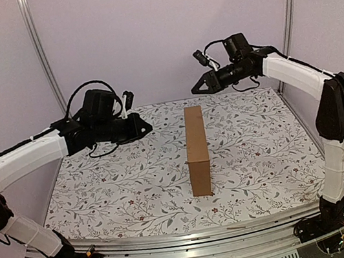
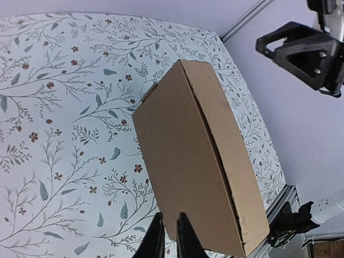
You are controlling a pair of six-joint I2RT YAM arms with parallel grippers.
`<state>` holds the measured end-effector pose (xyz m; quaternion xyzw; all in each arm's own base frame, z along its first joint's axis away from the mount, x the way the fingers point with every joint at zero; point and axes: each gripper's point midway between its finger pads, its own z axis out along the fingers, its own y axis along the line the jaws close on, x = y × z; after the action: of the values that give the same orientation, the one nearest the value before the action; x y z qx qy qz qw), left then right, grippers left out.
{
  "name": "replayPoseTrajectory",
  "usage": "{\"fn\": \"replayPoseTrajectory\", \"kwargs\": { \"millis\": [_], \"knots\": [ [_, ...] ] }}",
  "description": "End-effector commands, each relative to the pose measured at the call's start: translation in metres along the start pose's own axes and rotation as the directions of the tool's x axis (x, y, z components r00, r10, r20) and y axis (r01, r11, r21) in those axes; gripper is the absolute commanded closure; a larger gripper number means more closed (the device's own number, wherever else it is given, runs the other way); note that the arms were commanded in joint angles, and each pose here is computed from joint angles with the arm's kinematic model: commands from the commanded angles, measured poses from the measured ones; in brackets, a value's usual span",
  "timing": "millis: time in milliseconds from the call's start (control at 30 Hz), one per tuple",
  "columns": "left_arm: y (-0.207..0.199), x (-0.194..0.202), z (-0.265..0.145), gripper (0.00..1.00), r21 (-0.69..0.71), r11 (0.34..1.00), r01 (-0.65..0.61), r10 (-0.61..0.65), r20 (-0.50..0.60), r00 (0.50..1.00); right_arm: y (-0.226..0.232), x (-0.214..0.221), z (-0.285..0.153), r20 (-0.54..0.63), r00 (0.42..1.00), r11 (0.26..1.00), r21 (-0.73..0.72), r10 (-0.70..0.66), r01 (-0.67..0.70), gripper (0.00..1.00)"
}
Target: Fold the paper box
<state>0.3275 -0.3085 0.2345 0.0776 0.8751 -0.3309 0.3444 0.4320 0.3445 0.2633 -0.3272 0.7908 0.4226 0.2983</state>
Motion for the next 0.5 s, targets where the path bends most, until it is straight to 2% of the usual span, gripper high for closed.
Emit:
{"fn": "replayPoseTrajectory", "kwargs": {
  "millis": [0,100,233,333,400,467],
  "knots": [
    [-0.007,0.01,0.007,0.89,0.005,1.0,-0.022,0.022,-0.016,1.0,0.046,-0.017,-0.058,0.089,0.988,0.991,0.052,-0.13,0.126,0.61],
    [-0.021,0.01,0.011,0.85,0.029,0.998,-0.047,0.048,-0.02,0.999,0.045,0.011,-0.068,0.047,0.987,0.984,0.1,-0.152,0.147,0.52],
    [-0.042,0.006,0.019,0.76,0.017,0.995,-0.098,0.098,-0.034,0.995,0.04,0.06,-0.065,-0.081,0.991,0.989,0.092,-0.11,0.117,0.49],
    [-0.049,0.012,0.032,0.64,-0.045,0.99,-0.133,0.129,-0.082,0.988,0.03,0.09,-0.064,-0.164,0.983,0.988,0.114,-0.088,0.107,0.47],
    [-0.046,0.014,0.043,0.48,-0.113,0.982,-0.149,0.137,-0.113,0.984,0.029,0.103,-0.068,-0.184,0.979,0.985,0.125,-0.092,0.116,0.45],
    [-0.049,0.02,0.054,0.47,-0.127,0.98,-0.152,0.133,-0.145,0.98,0.029,0.111,-0.071,-0.195,0.976,0.984,0.131,-0.097,0.124,0.44]
  ]
}}
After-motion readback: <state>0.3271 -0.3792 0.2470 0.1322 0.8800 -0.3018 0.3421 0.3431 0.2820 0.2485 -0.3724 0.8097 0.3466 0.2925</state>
